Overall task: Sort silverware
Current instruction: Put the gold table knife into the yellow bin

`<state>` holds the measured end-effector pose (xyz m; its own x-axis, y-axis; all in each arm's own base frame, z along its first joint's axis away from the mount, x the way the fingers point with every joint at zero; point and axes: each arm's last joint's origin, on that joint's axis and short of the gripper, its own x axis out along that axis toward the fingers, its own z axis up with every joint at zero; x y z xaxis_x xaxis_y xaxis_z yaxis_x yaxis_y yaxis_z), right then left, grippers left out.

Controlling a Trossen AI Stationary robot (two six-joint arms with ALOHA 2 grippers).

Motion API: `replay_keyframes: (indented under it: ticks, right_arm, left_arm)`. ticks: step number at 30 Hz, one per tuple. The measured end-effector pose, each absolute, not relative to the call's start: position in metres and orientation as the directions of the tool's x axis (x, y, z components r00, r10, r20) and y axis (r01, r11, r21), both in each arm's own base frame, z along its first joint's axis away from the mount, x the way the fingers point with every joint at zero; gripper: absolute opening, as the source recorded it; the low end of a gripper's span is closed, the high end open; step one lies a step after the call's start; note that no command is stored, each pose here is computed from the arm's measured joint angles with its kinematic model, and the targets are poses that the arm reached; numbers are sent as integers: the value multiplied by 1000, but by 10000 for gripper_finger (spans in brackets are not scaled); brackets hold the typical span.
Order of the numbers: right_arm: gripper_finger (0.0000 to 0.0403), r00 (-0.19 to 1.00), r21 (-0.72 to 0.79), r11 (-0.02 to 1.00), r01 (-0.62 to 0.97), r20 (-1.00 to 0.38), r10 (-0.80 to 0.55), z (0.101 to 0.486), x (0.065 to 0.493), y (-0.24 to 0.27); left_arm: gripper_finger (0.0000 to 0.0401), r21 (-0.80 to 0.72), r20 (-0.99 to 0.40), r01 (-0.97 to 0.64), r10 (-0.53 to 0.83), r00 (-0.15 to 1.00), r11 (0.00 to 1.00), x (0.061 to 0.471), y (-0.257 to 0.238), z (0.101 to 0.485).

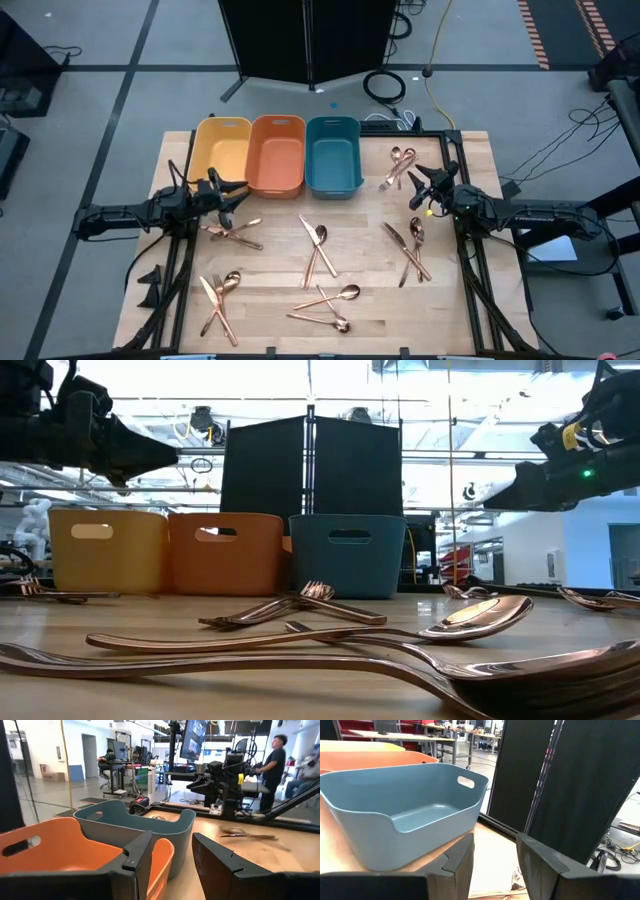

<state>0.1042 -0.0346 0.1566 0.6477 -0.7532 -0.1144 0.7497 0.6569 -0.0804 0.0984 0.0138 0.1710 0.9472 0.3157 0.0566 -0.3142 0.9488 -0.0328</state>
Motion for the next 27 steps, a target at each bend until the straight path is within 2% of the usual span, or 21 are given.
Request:
replay_keyframes:
  ticks: [5,9,17,22,27]
  right_arm:
    - [139,648,-83,657,749,-114,-753,157,104,-35]
    - [139,649,-93,657,748,-108,-753,157,104,-35]
    - [139,655,-94,658,747,-61,-753,163,105,-35]
    - [139,654,-59,656,752,-55,-755,164,105,-35]
    - [139,657,-88,660,746,-62,-751,163,105,-35]
  left_arm:
    - [137,-302,51,-215,241,969,929,99,12,170]
    - [137,-323,67,-213,247,967,922,99,12,172]
    - [137,-562,70,-177,260,963,808,99,12,172]
    - [137,-594,48,-245,338,940,766,100,15,176]
    - [137,-578,-10,-318,383,924,752,107,16,187]
